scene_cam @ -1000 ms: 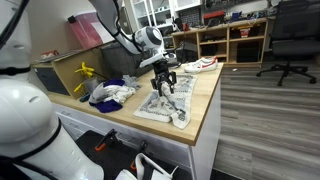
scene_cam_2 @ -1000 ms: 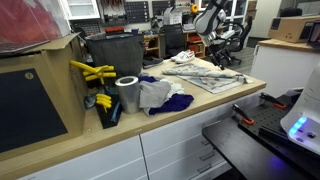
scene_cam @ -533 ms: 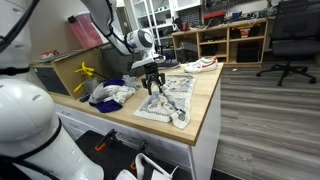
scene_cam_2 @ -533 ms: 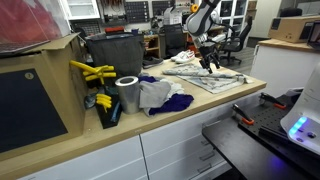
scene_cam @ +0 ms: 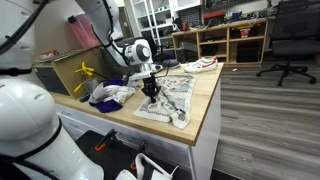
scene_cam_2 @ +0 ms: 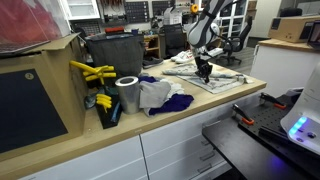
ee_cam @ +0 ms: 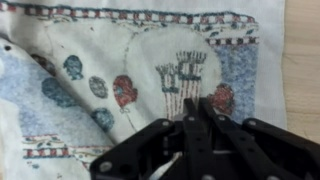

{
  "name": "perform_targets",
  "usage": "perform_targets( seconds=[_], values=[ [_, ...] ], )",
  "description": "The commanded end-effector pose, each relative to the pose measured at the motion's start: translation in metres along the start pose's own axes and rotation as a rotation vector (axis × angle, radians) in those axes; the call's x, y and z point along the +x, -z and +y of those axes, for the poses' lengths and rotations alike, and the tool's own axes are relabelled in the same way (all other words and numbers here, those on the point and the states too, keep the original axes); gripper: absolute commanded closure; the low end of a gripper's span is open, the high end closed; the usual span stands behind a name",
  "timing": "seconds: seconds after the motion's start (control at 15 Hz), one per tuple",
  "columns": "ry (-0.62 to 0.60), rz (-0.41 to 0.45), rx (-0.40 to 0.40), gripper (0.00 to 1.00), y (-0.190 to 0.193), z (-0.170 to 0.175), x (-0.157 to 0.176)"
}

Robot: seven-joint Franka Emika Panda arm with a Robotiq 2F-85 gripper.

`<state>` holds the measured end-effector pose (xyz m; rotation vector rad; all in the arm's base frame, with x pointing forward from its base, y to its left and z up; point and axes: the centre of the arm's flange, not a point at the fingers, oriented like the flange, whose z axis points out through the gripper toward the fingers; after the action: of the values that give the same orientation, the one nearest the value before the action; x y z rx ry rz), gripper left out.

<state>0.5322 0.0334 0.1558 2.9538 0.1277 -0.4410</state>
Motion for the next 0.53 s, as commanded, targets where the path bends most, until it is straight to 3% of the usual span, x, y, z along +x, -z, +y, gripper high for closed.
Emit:
perform_targets(
  seconds=[0.0,0.47],
  values=[
    [-0.033,0.041,0.032,1.0,-0.009,-0.017,-0.008],
    [0.019,-0.037,0.019,1.0,-0.018,-0.034,-0.027]
  ],
)
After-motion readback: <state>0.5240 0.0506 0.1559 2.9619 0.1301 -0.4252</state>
